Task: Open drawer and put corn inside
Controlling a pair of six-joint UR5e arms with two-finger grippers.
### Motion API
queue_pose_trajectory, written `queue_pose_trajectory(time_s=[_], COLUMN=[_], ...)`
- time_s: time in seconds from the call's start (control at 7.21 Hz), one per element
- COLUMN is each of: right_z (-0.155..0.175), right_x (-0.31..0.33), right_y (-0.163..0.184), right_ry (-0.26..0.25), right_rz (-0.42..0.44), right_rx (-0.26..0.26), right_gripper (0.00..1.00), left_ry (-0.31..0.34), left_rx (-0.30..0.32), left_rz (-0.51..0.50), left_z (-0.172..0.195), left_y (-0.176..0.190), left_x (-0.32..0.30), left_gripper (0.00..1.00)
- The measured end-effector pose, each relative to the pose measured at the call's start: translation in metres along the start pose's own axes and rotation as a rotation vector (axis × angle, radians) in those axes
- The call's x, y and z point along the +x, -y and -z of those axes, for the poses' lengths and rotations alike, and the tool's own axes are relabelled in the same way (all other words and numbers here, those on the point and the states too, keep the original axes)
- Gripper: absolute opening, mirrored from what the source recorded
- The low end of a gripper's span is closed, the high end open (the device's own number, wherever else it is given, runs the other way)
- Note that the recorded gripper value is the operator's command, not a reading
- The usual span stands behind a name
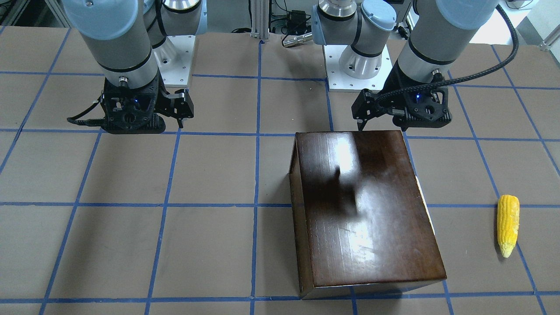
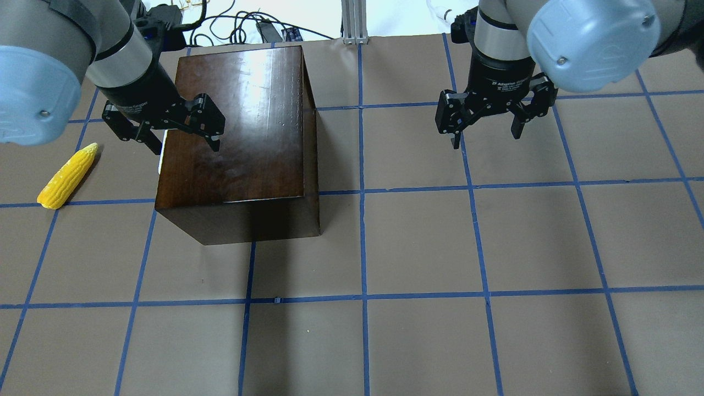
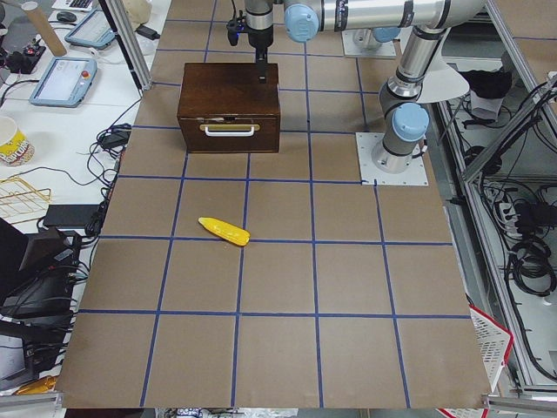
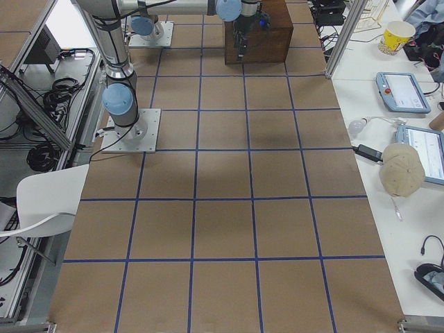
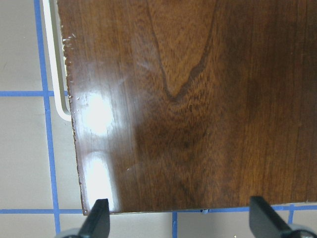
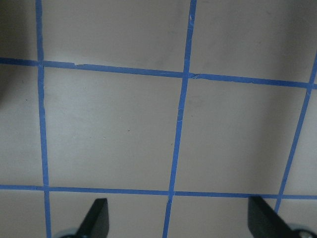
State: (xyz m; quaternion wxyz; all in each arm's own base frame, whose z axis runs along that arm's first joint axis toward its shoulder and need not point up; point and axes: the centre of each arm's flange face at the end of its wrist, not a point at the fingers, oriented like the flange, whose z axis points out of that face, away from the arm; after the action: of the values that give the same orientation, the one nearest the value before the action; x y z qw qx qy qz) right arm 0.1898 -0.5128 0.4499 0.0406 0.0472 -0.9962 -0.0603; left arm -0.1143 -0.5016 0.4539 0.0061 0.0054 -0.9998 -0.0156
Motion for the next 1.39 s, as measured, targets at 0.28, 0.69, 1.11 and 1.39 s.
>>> queue_pose_trajectory(time_s=[0.28, 0.69, 1.11, 1.39], right_z=[0.000, 0.000, 0.000, 0.000], right_x=[0.000, 0.000, 0.000, 0.000], right_y=[0.000, 0.000, 0.000, 0.000], right_ry=[0.000, 0.000, 0.000, 0.000], right_rz=[0.000, 0.000, 0.000, 0.000], right_rx=[0.000, 0.000, 0.000, 0.000], right_gripper=[1.00, 1.00, 1.00, 1.00], left_ry=[-0.001, -0.002, -0.001, 0.000], left_rx=[-0.006, -0.009, -0.002, 0.013], left_rz=[-0.001, -0.001, -0.005, 0.008], left_z=[-0.003, -0.005, -0.001, 0.003], left_y=[0.001, 0.000, -0.001, 0.006], left_x=[0.001, 0.001, -0.002, -0.011], left_gripper=[1.00, 1.00, 1.00, 1.00])
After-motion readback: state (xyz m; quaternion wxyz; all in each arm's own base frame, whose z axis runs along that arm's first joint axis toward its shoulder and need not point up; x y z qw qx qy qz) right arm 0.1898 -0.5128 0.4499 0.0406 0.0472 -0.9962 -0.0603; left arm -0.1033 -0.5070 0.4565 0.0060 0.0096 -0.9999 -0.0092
